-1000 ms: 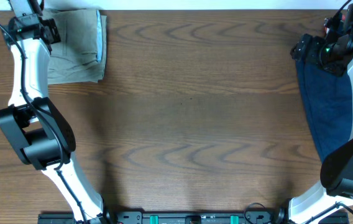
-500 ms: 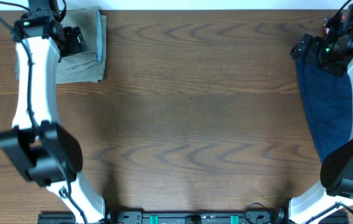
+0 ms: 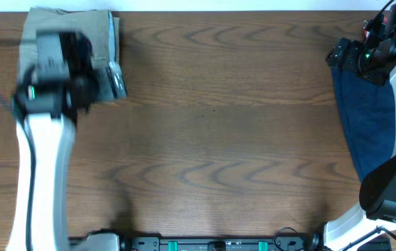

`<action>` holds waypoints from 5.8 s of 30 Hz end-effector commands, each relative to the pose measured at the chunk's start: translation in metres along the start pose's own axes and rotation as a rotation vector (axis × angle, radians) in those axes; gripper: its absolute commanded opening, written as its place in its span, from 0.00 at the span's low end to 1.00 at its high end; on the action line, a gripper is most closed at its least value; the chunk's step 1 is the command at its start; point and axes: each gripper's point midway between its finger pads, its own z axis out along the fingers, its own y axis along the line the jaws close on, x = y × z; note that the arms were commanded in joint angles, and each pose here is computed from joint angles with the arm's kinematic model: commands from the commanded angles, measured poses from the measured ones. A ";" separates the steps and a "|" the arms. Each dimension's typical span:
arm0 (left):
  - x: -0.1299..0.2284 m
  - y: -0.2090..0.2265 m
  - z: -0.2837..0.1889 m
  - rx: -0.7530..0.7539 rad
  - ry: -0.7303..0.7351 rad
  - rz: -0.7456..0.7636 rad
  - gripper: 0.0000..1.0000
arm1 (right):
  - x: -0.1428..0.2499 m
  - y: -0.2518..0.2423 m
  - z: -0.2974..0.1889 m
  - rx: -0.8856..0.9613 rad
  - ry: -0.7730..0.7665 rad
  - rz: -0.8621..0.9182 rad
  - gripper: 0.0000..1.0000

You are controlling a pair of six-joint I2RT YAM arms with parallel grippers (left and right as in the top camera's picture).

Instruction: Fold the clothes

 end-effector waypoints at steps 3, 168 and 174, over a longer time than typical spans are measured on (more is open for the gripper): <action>0.073 -0.026 -0.024 0.128 -0.049 0.031 0.98 | -0.005 0.002 -0.003 0.000 -0.014 0.005 0.99; 0.149 0.010 0.029 0.266 -0.776 -0.001 0.98 | 0.215 0.029 -0.062 -0.295 -0.862 -0.365 0.99; 0.149 0.010 0.029 0.266 -0.776 -0.001 0.98 | 0.207 0.012 -0.065 -0.236 -0.949 -0.312 0.99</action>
